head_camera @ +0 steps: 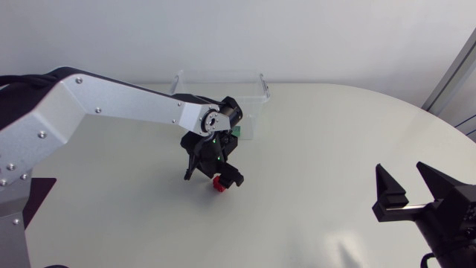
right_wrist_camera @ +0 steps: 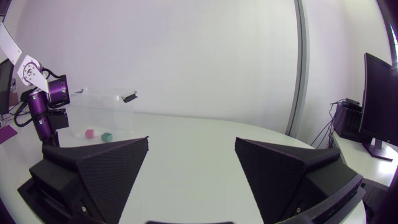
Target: Place the duplo bricks in the container
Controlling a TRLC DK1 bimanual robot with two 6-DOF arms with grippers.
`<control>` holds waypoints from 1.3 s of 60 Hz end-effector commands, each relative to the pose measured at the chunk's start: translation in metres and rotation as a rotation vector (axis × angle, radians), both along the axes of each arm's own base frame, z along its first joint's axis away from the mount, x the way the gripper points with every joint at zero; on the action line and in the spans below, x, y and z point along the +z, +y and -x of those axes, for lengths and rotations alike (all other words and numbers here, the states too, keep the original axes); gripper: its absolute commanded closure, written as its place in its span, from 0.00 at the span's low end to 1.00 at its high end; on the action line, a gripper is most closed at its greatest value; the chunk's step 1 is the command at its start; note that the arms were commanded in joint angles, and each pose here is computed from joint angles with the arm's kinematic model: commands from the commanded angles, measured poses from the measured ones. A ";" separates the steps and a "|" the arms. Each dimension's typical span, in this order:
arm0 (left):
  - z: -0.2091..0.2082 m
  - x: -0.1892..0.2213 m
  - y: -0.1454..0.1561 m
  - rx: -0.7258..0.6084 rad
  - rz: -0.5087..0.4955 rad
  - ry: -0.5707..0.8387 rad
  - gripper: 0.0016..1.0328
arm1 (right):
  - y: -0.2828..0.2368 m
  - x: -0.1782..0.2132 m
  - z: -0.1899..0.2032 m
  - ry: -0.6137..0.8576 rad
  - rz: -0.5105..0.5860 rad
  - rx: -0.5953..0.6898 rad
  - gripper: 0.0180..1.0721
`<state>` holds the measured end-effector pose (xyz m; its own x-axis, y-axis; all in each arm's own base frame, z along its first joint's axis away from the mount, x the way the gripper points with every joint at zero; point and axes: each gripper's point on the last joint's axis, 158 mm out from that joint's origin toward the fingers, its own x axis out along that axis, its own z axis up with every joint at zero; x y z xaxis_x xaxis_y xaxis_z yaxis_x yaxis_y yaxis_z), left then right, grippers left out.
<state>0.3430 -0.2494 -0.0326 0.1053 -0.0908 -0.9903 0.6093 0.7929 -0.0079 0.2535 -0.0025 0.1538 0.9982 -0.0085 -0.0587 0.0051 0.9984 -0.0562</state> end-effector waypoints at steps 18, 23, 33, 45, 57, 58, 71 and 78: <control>0.004 -0.009 0.000 0.018 -0.017 0.036 0.71 | 0.003 -0.005 -0.001 0.000 0.000 0.012 0.04; 0.006 -0.011 0.000 0.013 -0.021 0.043 0.71 | 0.003 -0.005 -0.001 0.000 0.000 0.012 0.04; 0.005 -0.009 0.000 0.018 -0.017 0.038 0.71 | 0.003 -0.005 -0.001 0.000 0.000 0.012 0.04; 0.001 0.002 -0.003 0.009 0.003 0.010 0.71 | 0.003 -0.005 -0.001 0.000 0.000 0.012 0.04; -0.014 0.026 0.004 0.038 0.037 -0.039 0.71 | 0.003 -0.005 -0.001 0.000 0.000 0.012 0.04; -0.015 0.029 0.005 0.042 0.041 -0.045 0.71 | 0.003 -0.005 -0.001 0.000 0.000 0.012 0.04; -0.032 0.064 0.006 0.048 0.086 -0.121 0.71 | 0.003 -0.005 -0.001 0.000 0.000 0.012 0.04; -0.040 0.086 0.004 0.045 0.113 -0.166 0.71 | 0.003 -0.005 -0.001 0.000 0.000 0.012 0.04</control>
